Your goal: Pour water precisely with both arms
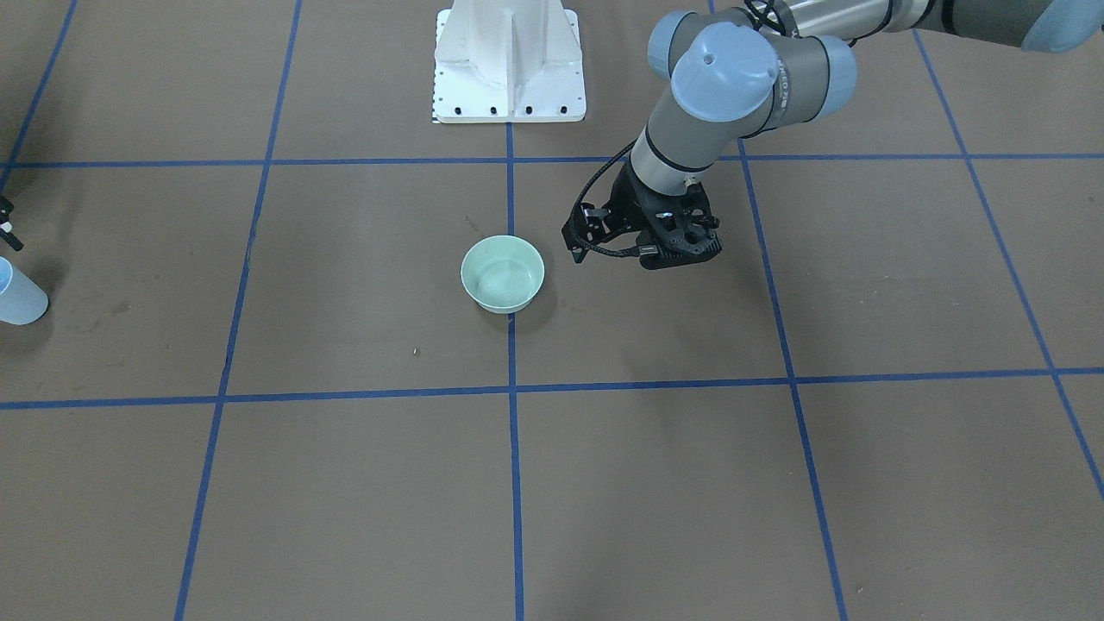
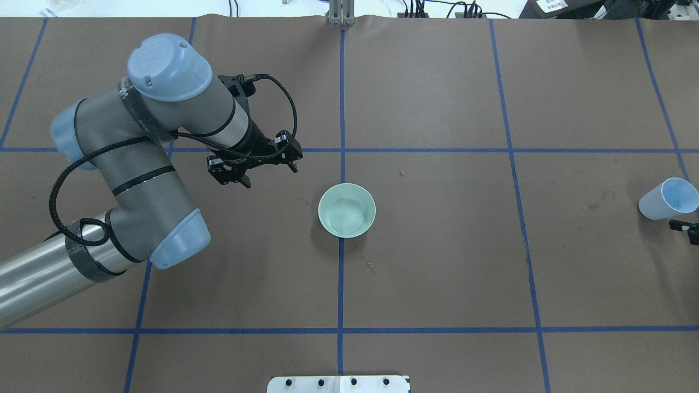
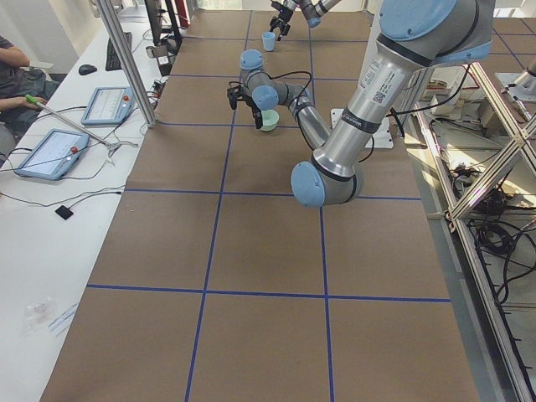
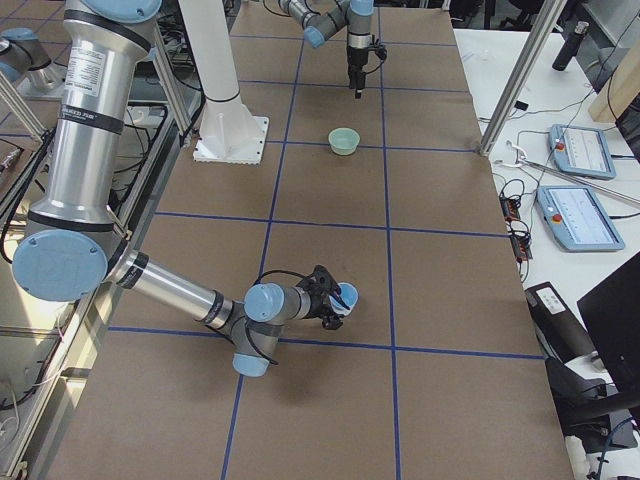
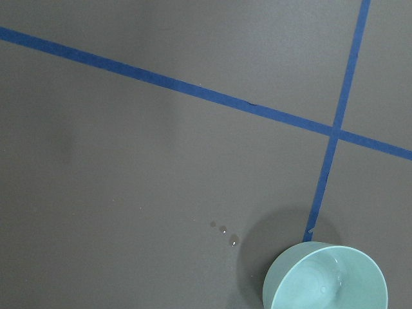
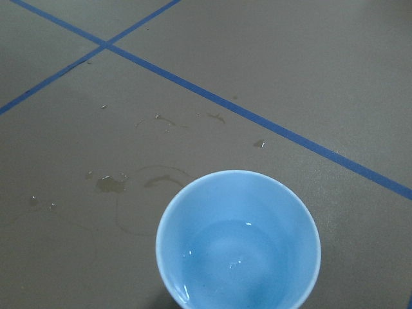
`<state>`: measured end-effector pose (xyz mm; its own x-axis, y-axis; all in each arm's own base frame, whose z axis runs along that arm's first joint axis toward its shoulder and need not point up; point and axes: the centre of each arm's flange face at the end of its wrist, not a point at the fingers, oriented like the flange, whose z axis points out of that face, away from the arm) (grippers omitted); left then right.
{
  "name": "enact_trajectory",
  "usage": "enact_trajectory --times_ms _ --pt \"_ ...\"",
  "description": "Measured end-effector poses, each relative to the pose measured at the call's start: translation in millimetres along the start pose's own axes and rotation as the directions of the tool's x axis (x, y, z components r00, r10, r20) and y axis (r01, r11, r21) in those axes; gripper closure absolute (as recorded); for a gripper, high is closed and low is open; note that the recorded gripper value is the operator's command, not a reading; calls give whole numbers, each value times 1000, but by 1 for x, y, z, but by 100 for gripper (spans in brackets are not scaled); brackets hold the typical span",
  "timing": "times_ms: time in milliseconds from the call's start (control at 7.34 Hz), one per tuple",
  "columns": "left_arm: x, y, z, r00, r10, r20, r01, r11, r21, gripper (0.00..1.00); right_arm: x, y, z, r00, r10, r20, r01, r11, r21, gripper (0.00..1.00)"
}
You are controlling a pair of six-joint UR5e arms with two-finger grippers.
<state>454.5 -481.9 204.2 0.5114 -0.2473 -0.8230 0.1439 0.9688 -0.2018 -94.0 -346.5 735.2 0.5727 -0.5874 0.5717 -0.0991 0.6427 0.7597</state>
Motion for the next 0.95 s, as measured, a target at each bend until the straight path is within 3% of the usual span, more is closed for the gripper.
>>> enact_trajectory --times_ms 954 --pt "-4 -1 0 1000 -4 9 4 1000 1 0 -4 -1 26 1000 -15 -4 15 1000 -10 2"
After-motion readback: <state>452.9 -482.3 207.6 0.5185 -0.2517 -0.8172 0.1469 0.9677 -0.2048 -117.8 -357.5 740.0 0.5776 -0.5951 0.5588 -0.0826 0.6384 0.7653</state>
